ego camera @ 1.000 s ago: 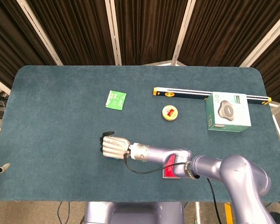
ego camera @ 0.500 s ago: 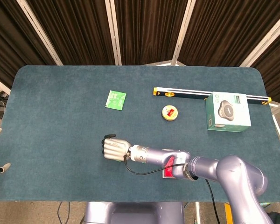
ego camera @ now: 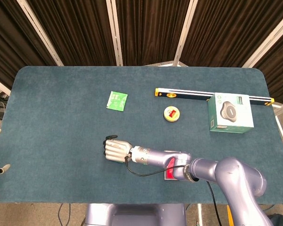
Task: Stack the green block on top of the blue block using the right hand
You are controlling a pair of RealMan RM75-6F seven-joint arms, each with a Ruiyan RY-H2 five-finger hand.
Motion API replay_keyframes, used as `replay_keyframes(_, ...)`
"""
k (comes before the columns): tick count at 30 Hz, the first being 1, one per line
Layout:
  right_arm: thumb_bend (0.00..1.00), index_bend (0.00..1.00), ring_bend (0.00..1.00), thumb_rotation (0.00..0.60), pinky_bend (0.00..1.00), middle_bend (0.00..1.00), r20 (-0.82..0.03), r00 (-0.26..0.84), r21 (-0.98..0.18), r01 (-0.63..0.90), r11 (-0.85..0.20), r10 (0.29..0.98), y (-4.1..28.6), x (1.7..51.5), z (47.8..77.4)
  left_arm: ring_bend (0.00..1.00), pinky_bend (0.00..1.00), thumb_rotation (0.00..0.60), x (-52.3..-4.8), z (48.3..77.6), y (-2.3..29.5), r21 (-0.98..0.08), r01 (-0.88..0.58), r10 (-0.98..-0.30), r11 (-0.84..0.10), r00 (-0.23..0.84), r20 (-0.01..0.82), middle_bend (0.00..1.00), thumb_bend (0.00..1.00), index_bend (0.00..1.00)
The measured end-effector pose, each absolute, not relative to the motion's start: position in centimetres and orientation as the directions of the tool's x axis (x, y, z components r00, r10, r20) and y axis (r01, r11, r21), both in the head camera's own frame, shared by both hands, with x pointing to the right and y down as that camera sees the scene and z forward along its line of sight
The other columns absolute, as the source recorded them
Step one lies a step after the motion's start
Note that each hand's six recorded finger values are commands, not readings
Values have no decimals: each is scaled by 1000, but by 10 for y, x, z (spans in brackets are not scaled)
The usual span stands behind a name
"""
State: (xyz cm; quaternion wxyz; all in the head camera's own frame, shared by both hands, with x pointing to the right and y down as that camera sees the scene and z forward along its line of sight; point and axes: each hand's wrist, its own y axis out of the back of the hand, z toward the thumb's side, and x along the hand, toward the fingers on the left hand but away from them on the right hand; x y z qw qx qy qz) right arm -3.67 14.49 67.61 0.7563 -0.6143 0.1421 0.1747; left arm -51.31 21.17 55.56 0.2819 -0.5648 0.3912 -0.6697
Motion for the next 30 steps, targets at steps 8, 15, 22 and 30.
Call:
replay_keyframes(8, 257, 415, 351, 600, 521, 487, -410, 907, -881, -421, 214, 94, 144, -37, 674, 0, 0, 600, -512, 555, 212, -843, -64, -821, -534, -201, 535, 0, 0, 0)
replay_keyframes(15, 0, 116, 349, 600, 523, 254, -408, 907, -871, -422, 251, 107, 141, -33, 672, 0, 0, 600, -510, 554, 212, -844, -63, -823, -533, -194, 534, 0, 0, 0)
replay_keyframes(22, 0, 107, 349, 600, 528, 247, -381, 916, -875, -401, 272, 127, 138, -27, 657, 0, 0, 600, -507, 551, 214, -848, -63, -830, -527, -179, 529, 0, 0, 0)
replay_keyframes(30, 0, 107, 349, 600, 511, 245, -334, 926, -880, -374, 293, 176, 129, -2, 623, 0, 0, 600, -500, 544, 217, -857, -63, -844, -512, -149, 516, 0, 0, 0)
